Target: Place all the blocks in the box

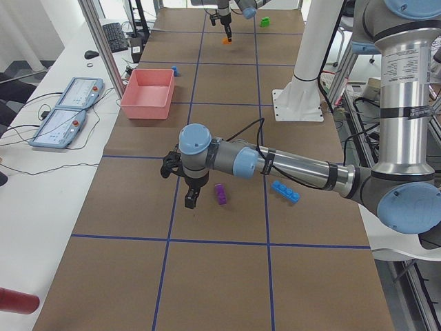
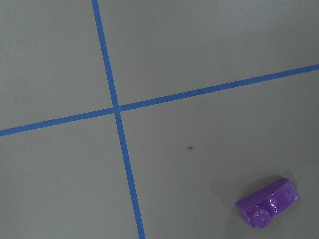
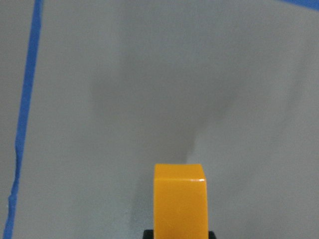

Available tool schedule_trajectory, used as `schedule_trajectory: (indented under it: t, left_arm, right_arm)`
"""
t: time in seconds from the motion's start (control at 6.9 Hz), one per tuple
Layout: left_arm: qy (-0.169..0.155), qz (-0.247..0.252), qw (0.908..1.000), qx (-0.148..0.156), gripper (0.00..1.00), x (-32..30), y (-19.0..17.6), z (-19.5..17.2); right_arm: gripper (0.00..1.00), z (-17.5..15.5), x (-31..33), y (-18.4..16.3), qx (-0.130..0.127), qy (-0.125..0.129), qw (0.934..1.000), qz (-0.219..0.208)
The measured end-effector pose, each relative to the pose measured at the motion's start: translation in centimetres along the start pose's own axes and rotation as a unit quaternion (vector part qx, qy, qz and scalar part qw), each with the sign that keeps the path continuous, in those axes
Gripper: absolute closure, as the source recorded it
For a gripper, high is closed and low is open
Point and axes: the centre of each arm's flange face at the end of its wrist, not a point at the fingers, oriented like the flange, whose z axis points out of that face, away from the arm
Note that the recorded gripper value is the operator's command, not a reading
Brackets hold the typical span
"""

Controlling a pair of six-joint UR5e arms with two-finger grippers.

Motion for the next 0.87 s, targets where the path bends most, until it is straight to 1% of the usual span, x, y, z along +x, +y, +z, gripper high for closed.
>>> schedule_trajectory:
  t: [0.14,0.29,0.58,0.72,0.87]
  left_arm:
    - [-0.003,0.026,0.9996,-0.007,0.00,2.5,-0.3,1.0]
    - [-0.014,0.061,0.9980,-0.012,0.00,5.4,-0.6,1.9]
    - [-0.027,0.101,0.9942,-0.025,0.00,10.1,-0.4,4.1]
    - [-0.036,0.138,0.9891,-0.035,0.05,11.4,-0.2,5.5]
    - [-0.046,0.184,0.9807,-0.048,0.01,12.3,0.1,7.0]
  right_arm:
    - [1.00,-3.0,0.0,-0.7,0.030,-0.010,0.9995,0.003]
    - [1.00,-5.6,-0.7,-1.8,0.053,-0.027,0.9982,0.000]
    - [1.00,-10.1,-4.1,-5.1,0.093,-0.062,0.9938,-0.003]
    - [1.00,-11.8,-6.0,-6.4,0.107,-0.074,0.9915,0.003]
    - [1.00,-13.3,-7.7,-7.5,0.118,-0.086,0.9893,0.009]
